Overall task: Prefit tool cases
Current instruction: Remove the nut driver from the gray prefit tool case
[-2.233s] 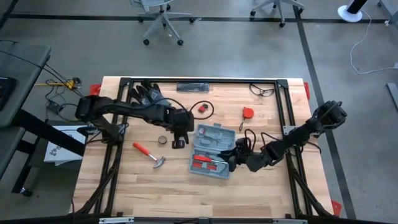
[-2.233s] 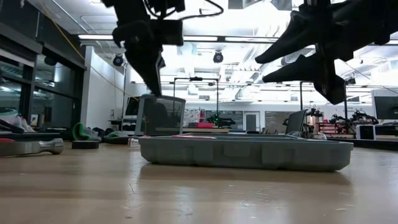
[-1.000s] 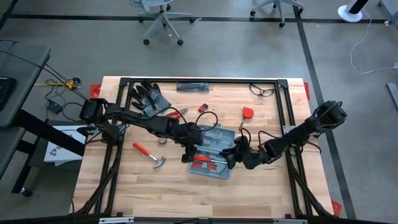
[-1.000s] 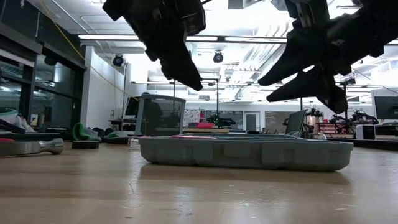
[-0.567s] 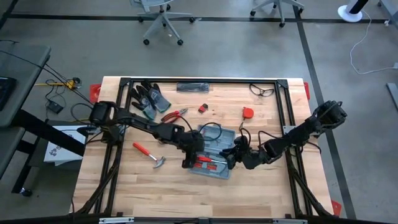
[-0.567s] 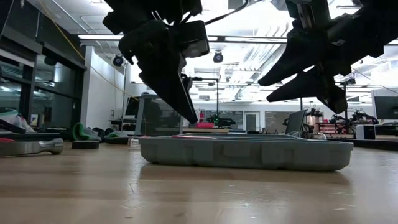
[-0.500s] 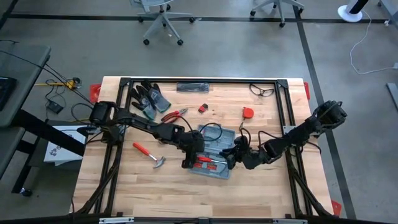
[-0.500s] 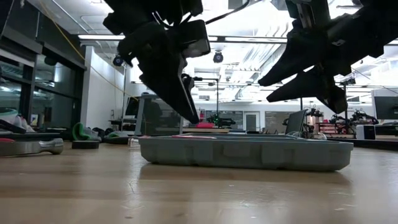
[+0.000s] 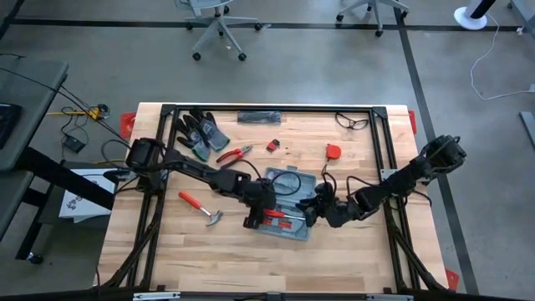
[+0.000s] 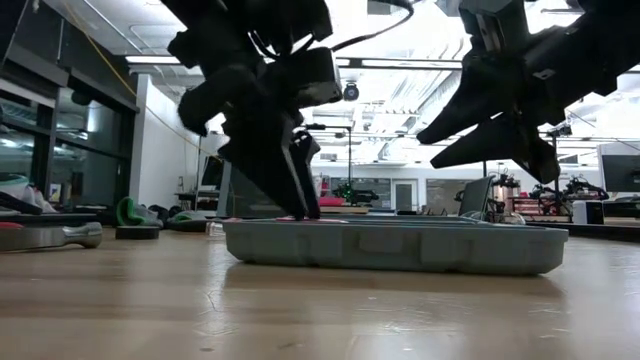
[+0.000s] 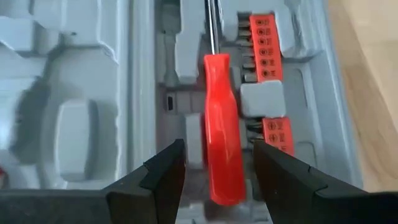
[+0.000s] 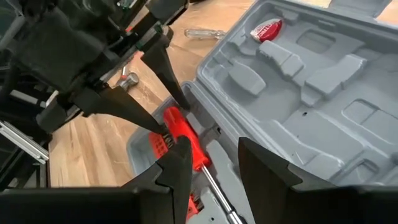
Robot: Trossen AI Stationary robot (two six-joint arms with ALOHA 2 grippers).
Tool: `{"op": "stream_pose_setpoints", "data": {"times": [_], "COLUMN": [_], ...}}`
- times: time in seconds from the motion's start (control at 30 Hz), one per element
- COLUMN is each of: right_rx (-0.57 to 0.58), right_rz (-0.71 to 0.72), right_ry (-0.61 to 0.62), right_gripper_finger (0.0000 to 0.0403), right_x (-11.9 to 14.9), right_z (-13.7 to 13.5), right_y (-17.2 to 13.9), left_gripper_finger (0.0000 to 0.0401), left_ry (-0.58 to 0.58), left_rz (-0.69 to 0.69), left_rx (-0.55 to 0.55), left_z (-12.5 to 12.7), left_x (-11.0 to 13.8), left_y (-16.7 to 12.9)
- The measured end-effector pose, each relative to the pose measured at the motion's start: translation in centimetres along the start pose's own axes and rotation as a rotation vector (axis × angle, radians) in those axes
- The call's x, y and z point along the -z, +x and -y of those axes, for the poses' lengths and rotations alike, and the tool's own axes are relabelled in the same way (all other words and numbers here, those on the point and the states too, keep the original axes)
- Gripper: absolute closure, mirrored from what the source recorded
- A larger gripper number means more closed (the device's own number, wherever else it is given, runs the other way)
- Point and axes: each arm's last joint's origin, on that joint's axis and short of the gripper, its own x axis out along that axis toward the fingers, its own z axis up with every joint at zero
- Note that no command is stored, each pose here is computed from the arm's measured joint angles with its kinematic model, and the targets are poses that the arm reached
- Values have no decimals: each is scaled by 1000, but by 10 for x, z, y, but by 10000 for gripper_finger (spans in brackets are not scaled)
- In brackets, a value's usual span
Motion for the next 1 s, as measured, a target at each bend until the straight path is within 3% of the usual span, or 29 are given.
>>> {"op": "stream_pose_setpoints", "data": {"times": [0.2,0.37,0.5,0.67,1.0], "right_rx": [8,18,26,39,42], "right_rz": [-3,-7,-11,-18,-20], "right_ry": [-5,-3,-8,-11,-3], "right_gripper_finger": [279,279,279,279,279], "right_x": [0,1,1,2,2], "right_z": [1,2,3,5,5], "right_y": [0,0,0,0,0], "left_gripper_finger": [224,227,257,333,333], "left_ry": [3,-2,-11,-34,-77], "left_rz": [-48,-116,-138,-127,-104], "left_rx": [9,-85,-85,-37,11], "left_z": [0,0,0,2,4], "left_x": [6,13,15,15,2], "left_y": [13,18,18,19,15]}}
